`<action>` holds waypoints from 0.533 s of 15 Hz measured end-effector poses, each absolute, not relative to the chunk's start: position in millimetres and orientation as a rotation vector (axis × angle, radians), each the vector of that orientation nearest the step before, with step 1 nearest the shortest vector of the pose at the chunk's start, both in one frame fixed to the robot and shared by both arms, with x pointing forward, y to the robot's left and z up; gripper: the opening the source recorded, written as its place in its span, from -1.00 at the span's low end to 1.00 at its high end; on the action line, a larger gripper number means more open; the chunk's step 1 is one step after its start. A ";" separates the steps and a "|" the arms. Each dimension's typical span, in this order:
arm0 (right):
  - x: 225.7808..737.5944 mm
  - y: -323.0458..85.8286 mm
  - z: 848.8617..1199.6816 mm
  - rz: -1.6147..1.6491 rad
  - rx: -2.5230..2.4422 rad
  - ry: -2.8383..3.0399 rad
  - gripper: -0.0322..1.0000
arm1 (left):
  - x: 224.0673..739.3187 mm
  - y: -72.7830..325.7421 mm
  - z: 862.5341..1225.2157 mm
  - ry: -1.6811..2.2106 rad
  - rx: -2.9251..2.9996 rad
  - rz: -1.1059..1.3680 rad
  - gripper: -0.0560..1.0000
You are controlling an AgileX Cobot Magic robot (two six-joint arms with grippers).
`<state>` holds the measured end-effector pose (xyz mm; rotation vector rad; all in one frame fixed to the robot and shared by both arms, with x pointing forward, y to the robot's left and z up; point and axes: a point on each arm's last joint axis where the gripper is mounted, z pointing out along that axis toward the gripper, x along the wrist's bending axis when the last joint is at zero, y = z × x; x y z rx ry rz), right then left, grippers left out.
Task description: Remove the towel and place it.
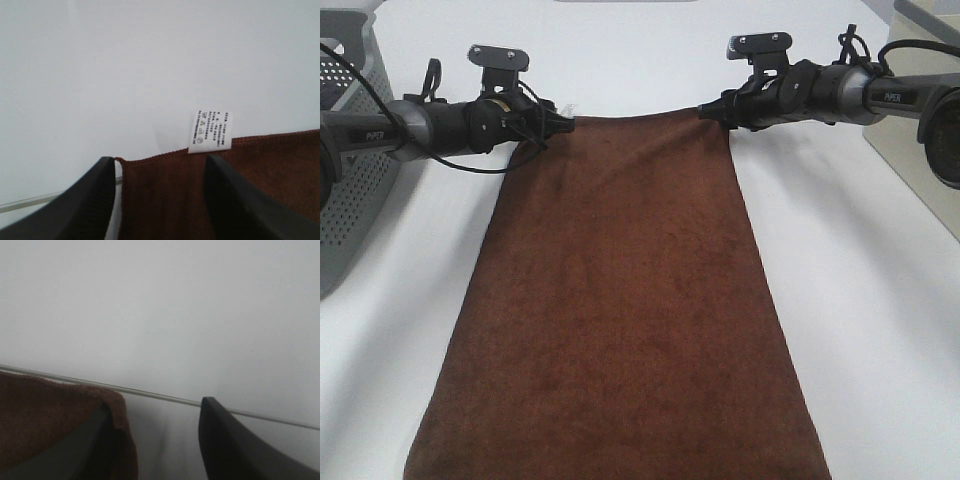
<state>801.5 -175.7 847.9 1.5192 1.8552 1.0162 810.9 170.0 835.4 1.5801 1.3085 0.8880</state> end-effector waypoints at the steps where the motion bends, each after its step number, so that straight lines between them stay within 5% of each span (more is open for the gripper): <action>1: 801.5 -175.7 847.9 1.017 1.520 1.855 0.00 | 811.1 170.6 835.6 1.308 1.577 0.891 0.05; 8: 802.6 -176.6 830.3 1.046 1.576 1.798 0.25 | 811.5 170.7 836.5 1.304 1.568 0.897 0.05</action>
